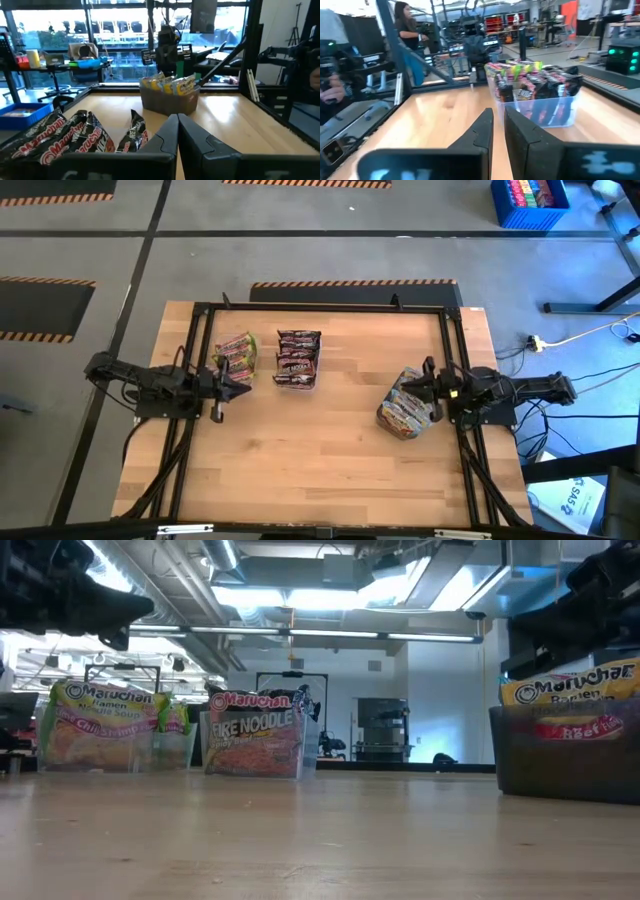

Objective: Sort Maruchan noodles
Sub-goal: Return to Home Position

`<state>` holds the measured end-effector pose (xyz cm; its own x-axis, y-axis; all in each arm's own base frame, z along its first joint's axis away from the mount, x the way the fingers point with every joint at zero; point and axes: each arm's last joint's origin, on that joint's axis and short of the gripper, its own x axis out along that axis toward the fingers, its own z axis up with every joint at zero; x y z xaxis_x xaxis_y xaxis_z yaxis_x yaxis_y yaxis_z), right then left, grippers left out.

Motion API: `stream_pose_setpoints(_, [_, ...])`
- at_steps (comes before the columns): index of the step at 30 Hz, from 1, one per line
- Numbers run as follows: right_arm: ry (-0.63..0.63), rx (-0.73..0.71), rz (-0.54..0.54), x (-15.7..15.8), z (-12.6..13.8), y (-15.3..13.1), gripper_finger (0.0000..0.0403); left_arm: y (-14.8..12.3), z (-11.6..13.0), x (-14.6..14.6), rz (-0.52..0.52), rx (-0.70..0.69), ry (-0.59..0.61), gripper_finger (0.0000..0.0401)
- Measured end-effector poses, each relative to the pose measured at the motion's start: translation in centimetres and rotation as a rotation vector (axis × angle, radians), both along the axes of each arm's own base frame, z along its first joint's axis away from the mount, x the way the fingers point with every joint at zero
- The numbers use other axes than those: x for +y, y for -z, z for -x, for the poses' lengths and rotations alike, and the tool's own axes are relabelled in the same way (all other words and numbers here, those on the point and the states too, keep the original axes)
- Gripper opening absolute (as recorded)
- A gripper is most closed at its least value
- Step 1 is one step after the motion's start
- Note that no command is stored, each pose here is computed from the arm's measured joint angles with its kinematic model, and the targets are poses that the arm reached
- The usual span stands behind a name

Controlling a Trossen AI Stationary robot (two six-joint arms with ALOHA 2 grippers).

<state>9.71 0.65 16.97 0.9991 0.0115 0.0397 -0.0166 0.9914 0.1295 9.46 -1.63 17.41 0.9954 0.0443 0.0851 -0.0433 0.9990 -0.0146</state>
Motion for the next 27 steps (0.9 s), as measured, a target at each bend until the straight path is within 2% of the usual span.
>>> stream_pose_setpoints(8, [0.006,0.008,-0.003,-0.02,-0.03,0.03,0.0030,0.18,0.00,0.23,-0.022,0.021,-0.083,0.0004])
stream_pose_setpoints(27, [0.006,0.011,-0.004,-0.02,-0.03,0.07,0.0030,0.21,0.00,0.22,-0.023,0.024,-0.081,0.0004])
